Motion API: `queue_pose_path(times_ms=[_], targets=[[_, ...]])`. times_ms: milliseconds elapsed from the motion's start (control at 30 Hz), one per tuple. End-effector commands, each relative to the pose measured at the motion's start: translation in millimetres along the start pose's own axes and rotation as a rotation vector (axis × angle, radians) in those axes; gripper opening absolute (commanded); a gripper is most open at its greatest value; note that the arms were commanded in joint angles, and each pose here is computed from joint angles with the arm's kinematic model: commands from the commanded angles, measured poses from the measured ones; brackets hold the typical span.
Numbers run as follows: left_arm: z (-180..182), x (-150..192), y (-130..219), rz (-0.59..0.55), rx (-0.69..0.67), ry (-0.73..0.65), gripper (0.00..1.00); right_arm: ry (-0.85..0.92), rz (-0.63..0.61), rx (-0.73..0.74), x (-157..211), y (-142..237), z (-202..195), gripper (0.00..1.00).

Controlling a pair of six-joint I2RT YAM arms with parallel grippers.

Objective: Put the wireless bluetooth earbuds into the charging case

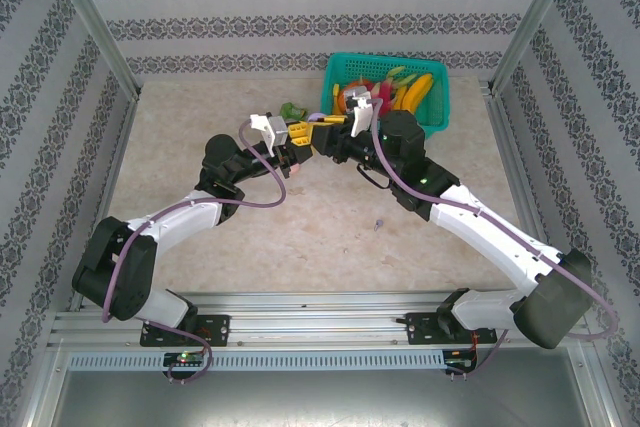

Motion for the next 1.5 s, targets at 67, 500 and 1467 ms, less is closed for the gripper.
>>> queue_pose_path(times_ms=[67, 500, 1467], targets=[[-5, -16, 0, -0.055, 0.028, -0.041, 0.00, -0.024, -0.027, 0.002, -22, 10, 3, 0.48], [-7, -12, 5, -0.053, 0.018, -0.034, 0.00, -0.256, -0.129, 0.247, -52, 69, -55, 0.59], [-28, -8, 43, -0.068, -0.053, -0.013, 0.00, -0.609, 0.815, 1.042, 271, 91, -113, 0.54]])
Point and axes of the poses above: each hand's point on the last joint's axis, 136 mm out from that joint toward the fingers, its own y axis back along the fingers, its own z axis along the line the jaws close on, x = y × z, the point moved 4 cm from there along y, back along the fingers, and after that the axes turned 14 degrees about y, right-handed, at the moved point
